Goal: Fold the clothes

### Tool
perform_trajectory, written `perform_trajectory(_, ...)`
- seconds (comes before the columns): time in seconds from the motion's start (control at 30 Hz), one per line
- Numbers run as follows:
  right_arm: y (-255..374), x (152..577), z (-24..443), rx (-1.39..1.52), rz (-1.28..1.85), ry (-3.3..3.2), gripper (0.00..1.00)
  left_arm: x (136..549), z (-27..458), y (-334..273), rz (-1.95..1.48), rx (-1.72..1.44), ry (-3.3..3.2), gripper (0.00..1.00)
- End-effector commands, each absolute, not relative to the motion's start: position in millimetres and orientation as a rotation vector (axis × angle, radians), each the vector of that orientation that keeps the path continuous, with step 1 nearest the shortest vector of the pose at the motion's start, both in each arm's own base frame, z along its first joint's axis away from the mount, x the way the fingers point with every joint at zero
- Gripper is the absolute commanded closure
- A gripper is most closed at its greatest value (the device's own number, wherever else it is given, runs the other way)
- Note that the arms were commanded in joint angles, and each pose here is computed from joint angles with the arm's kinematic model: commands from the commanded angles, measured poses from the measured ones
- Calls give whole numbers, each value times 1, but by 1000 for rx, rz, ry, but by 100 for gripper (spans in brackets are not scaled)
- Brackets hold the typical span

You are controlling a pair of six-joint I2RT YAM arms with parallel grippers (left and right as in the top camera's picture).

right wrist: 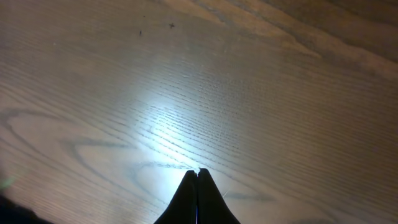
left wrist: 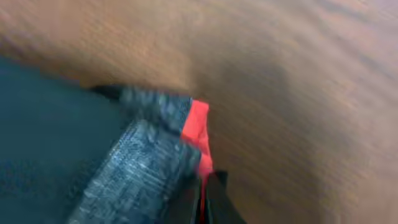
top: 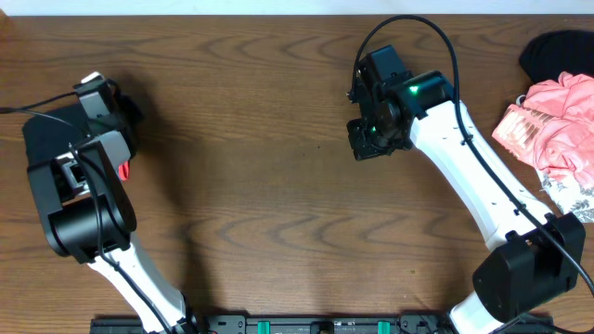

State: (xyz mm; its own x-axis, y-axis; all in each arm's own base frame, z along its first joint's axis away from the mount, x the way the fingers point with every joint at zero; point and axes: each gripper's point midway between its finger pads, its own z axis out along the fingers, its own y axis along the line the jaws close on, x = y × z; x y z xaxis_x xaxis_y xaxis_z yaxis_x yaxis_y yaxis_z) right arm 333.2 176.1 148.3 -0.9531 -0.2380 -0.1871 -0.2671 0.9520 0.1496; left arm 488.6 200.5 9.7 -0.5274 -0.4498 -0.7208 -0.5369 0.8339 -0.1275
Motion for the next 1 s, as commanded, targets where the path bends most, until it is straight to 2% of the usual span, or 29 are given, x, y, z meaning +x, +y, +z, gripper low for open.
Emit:
perform_trajectory(0.0, 174, 333, 145, -347, 263, 2955, 99, 436, -49, 185, 109, -889, 2423, 94)
perform_trajectory(0.17, 174, 334, 145, -363, 262, 2951, 99, 389, -64, 165, 71, -1113, 2572, 94)
perform_trajectory(0.63, 175, 335, 145, -401, 261, 2937, 99, 298, -75, 113, -34, -1293, 2961, 94)
perform_trajectory(0.8, 175, 336, 145, -401, 262, 2933, 99, 303, -61, 111, -69, -1243, 2955, 94)
perform_trajectory(0.97, 176, 338, 146, -400, 264, 2926, 99, 356, 0, 117, -172, -1012, 2736, 94)
